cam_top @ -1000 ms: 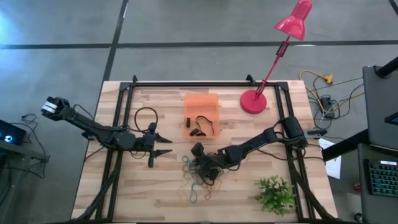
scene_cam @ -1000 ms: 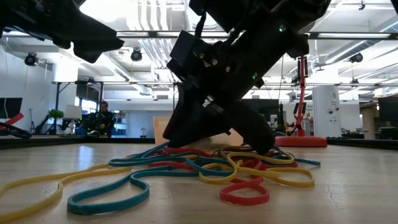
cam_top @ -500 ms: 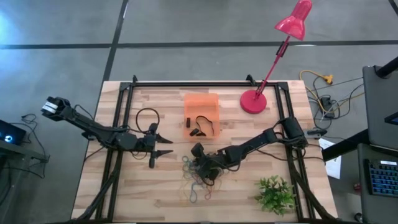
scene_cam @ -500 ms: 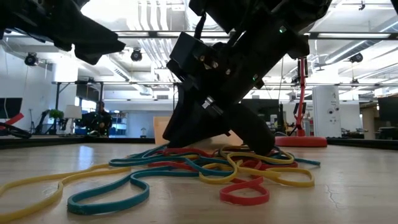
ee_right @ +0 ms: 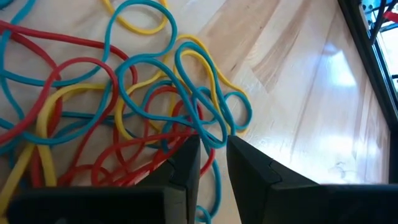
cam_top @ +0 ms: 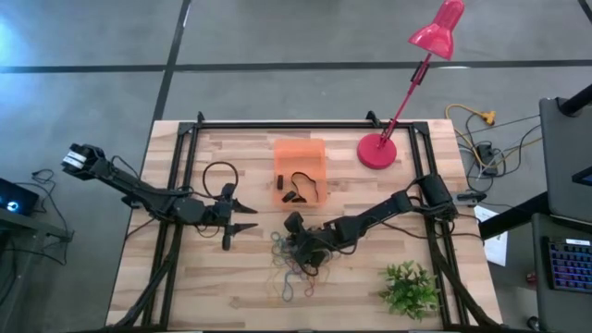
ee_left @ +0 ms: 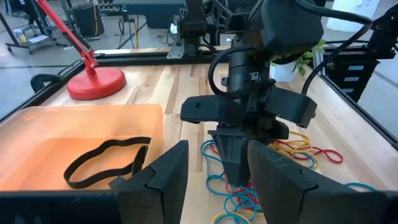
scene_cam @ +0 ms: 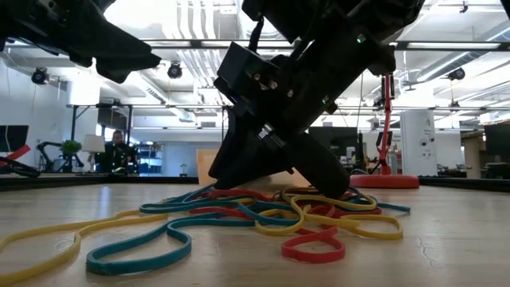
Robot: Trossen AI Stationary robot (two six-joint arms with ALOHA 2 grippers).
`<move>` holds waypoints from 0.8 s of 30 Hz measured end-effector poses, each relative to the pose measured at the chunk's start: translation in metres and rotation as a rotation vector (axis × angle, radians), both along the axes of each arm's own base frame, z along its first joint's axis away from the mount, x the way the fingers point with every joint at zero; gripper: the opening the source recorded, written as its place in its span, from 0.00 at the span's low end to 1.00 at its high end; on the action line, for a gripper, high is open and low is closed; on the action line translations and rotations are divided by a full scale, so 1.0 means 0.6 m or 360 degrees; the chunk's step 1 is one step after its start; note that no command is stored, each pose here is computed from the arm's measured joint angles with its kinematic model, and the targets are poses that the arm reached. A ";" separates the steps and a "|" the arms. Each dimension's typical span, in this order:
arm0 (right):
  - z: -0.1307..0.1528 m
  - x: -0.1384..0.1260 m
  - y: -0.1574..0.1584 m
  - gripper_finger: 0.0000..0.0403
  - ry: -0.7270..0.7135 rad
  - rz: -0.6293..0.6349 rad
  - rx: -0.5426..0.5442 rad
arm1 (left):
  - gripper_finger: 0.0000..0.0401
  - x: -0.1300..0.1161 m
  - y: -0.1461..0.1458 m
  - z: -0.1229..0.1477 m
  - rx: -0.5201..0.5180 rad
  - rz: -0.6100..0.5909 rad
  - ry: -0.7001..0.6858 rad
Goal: Pick and place rubber bands into bin
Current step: Put the blue rubber band into the orange bin
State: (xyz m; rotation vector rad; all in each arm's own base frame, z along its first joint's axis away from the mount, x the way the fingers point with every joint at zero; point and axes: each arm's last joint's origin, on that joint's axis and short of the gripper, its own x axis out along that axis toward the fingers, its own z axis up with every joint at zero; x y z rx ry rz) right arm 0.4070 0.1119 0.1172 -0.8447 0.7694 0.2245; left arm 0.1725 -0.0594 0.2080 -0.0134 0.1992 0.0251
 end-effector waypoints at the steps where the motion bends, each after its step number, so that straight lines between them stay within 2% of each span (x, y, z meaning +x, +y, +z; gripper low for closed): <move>1: 0.000 0.000 0.000 0.17 0.0001 0.0004 -0.0005 | 0.38 0.000 0.000 0.000 0.0000 0.0000 0.0000; 8: -0.002 -0.001 -0.004 0.17 0.0018 0.0027 -0.0057 | 0.38 0.000 0.000 0.000 0.0000 0.0000 0.0000; 24: -0.004 0.002 -0.003 0.17 -0.0012 0.0037 -0.0027 | 0.38 0.000 0.000 0.001 -0.0002 0.0000 -0.0005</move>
